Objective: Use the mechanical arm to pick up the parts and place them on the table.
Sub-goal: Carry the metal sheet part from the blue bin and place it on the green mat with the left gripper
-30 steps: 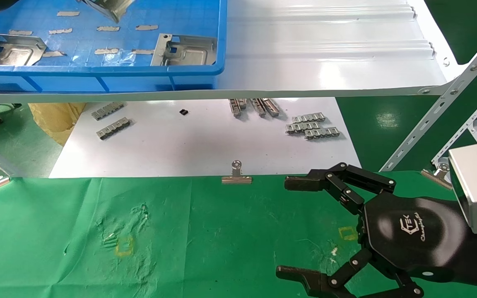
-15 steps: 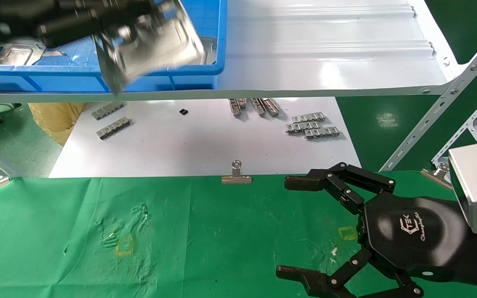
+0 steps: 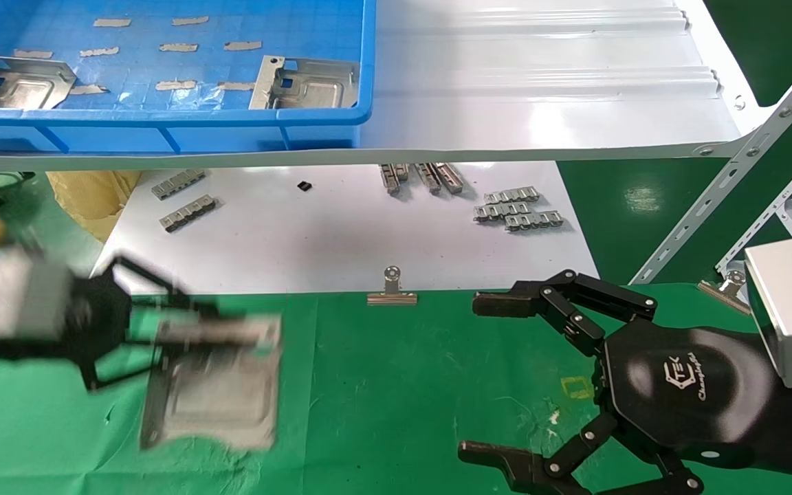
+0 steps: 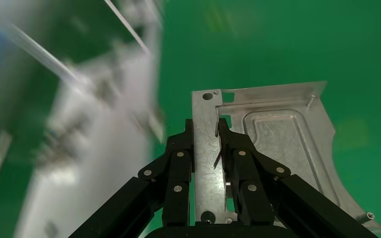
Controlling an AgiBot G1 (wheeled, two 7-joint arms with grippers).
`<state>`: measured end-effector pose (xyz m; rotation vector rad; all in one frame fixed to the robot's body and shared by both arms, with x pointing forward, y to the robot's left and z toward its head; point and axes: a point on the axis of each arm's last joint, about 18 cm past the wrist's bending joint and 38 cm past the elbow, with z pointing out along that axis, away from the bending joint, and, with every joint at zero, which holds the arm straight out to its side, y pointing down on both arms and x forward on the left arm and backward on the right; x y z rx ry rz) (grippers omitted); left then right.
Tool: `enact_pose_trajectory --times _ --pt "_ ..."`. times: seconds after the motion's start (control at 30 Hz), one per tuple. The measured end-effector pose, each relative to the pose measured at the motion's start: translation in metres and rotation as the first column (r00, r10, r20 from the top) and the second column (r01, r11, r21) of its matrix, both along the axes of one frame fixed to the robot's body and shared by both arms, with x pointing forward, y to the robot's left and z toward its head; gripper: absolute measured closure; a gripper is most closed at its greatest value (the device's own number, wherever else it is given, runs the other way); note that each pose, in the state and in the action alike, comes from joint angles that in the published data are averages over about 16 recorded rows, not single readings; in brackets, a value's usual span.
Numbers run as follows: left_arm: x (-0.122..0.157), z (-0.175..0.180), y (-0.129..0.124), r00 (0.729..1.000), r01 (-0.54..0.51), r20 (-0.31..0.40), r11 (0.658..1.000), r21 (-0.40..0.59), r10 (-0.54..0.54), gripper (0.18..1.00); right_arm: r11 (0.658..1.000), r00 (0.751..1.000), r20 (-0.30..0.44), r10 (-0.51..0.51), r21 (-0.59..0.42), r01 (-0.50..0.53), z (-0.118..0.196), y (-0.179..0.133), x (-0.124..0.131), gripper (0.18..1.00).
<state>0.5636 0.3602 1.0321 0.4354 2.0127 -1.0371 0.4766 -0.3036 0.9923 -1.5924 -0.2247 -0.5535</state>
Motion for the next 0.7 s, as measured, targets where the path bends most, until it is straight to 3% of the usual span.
enact_pose_trajectory --times 0.23,0.7 --pt "0.030 -0.064 0.022 0.999 -0.038 -0.010 0.986 0.163 0.040 0.913 1.000 1.000 0.000 0.000 0.000 0.000 0.000 0.000 0.000 0.178" --pt "0.062 -0.094 0.031 0.996 -0.093 0.030 0.985 0.145 0.090 0.912 1.000 1.000 0.000 0.000 0.000 0.000 0.000 0.000 0.000 0.178"
